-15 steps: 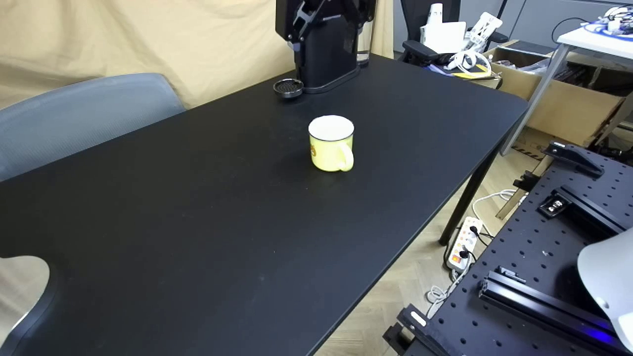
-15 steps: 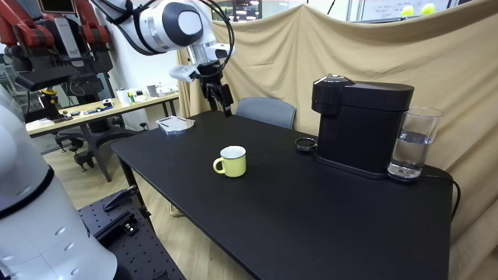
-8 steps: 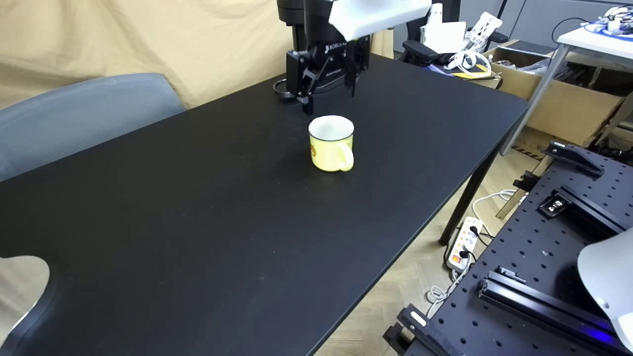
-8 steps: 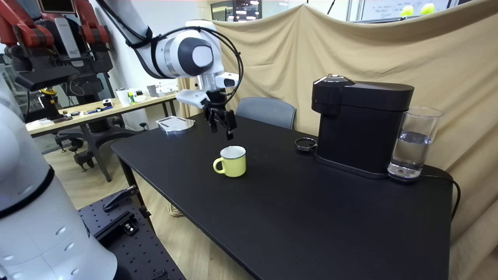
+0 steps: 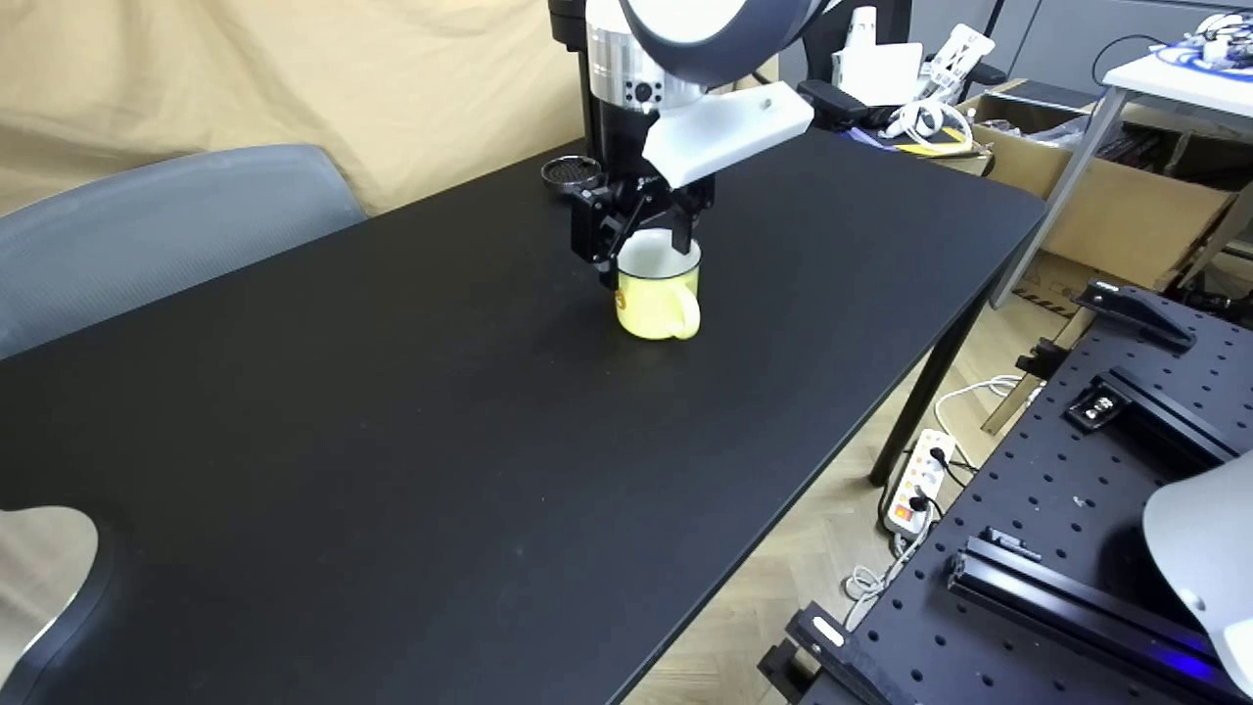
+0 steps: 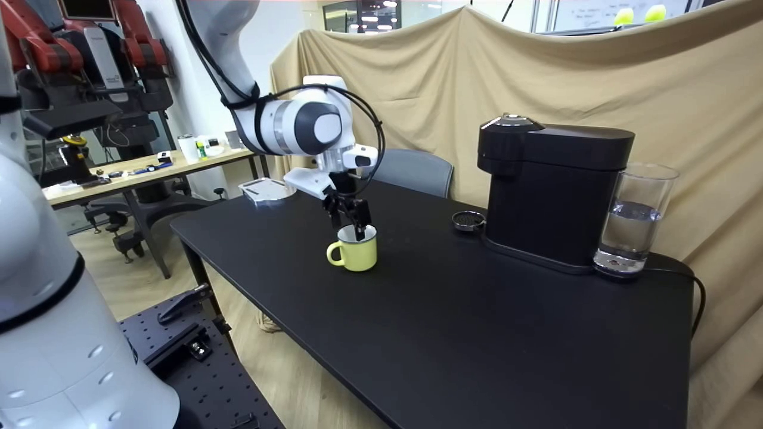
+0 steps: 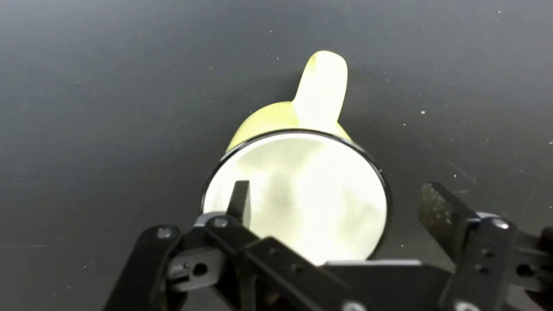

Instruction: Move the yellow mug backwards

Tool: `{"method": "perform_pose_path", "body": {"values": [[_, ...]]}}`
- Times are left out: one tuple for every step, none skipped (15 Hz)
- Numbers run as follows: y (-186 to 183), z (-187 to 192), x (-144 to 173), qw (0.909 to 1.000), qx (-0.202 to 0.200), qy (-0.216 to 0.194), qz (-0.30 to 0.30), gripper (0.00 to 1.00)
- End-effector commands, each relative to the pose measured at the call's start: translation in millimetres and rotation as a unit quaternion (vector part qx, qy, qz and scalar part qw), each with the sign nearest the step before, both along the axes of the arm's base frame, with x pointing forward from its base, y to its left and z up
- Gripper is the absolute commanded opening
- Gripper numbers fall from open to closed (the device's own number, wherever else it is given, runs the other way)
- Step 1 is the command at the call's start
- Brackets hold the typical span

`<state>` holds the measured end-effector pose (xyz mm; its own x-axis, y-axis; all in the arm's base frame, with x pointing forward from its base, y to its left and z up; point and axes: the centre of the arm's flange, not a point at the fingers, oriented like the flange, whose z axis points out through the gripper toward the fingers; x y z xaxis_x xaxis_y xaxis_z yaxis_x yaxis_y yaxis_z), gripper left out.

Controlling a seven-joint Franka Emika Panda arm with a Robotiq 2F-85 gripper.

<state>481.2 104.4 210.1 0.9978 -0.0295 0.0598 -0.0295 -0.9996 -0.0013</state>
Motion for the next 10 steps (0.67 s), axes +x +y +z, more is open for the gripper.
{"method": "perform_pose_path", "body": {"values": [[9.2, -12.8, 18.5, 1.0, 0.002, 0.002, 0.006, 0.75], [11.1, -14.7, 20.3, 0.9999, 0.002, 0.002, 0.012, 0.74], [13.0, -15.7, 21.7, 0.9999, 0.002, 0.002, 0.012, 0.68], [14.9, -15.5, 22.9, 0.9999, 0.003, 0.001, 0.013, 0.6], [16.0, -14.5, 23.9, 0.9999, 0.003, -0.001, 0.014, 0.53], [16.8, -13.4, 25.0, 0.9999, 0.003, -0.003, 0.015, 0.46], [16.8, -11.4, 25.8, 0.9999, 0.002, -0.005, 0.016, 0.38], [16.6, -9.5, 26.7, 0.9998, 0.001, -0.006, 0.017, 0.33], [16.2, -7.9, 27.0, 0.9998, 0.0, -0.007, 0.018, 0.25], [15.9, -6.4, 26.8, 0.9998, 0.002, -0.006, 0.021, 0.19]]}}
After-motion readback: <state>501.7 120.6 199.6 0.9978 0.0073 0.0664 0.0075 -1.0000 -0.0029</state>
